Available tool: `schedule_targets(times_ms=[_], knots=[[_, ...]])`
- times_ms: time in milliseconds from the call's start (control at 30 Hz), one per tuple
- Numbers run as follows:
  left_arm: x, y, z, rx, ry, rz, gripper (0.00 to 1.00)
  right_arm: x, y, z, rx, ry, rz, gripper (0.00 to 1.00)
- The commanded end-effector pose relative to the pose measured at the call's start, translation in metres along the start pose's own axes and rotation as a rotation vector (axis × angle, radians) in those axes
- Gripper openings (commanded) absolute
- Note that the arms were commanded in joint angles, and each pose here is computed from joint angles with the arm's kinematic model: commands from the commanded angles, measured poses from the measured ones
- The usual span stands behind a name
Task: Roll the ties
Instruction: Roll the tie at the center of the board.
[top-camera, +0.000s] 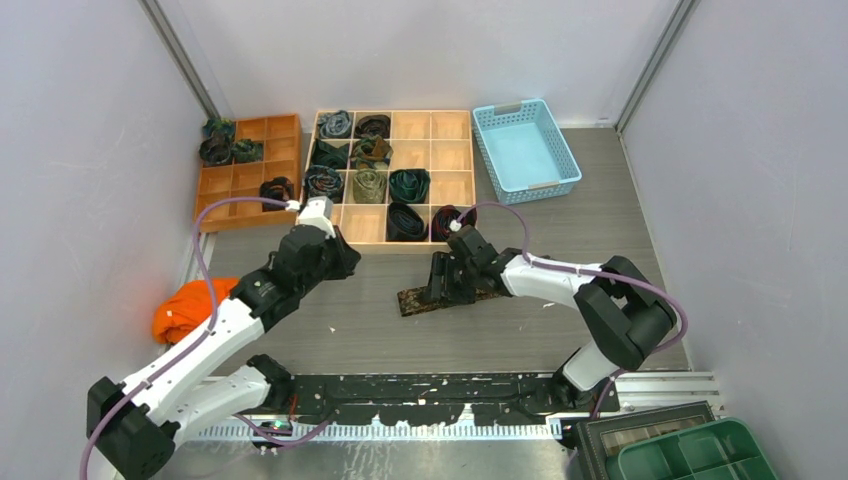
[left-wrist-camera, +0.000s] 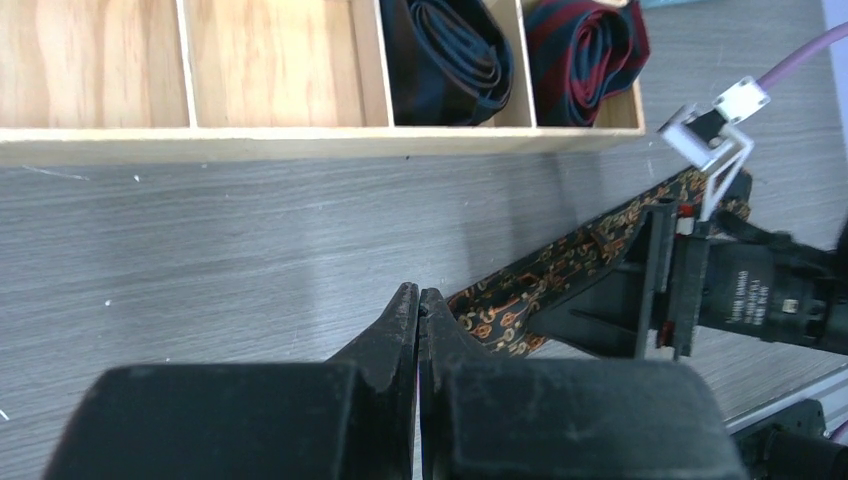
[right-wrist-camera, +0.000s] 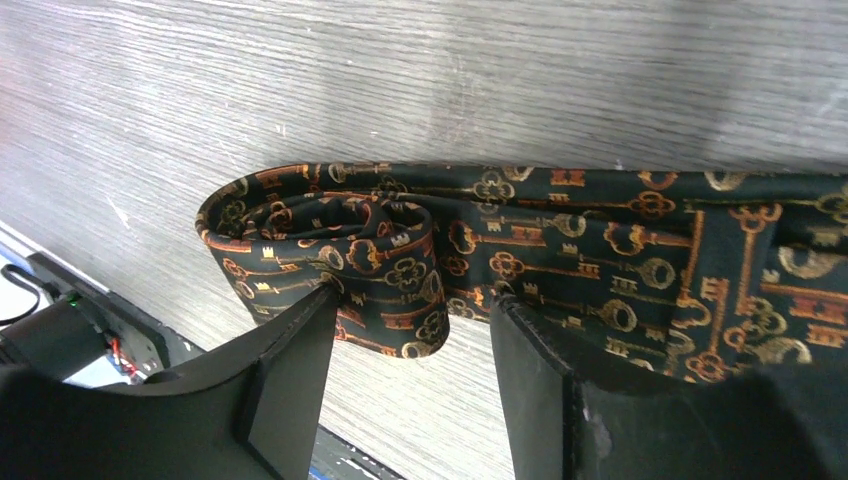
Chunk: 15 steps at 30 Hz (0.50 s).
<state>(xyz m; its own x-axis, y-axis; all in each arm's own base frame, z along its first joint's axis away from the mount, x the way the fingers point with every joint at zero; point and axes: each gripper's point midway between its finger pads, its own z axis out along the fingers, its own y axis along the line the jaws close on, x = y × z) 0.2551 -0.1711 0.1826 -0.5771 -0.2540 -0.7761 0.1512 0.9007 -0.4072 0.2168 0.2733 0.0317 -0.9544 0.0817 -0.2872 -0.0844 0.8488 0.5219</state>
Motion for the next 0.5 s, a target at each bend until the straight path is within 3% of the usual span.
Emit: schedule_targets(times_ms=[0,200,467], knots=[[-0.004,-0.009,0.008,0.051,-0.040,-0.034,0.00,-0.020,0.013,-0.024,0.019,-0.092,-0.050,0.64],[-0.004,0.008,0.001,-0.020,-0.065,-0.040,0.00,-0.028,0.026,-0.055,0.100,-0.179,-0.134,0.64],[-0.040,0.035,-0.063,-0.118,-0.226,-0.049,0.00,-0.010,0.069,-0.057,0.302,-0.228,-0.392,0.68]])
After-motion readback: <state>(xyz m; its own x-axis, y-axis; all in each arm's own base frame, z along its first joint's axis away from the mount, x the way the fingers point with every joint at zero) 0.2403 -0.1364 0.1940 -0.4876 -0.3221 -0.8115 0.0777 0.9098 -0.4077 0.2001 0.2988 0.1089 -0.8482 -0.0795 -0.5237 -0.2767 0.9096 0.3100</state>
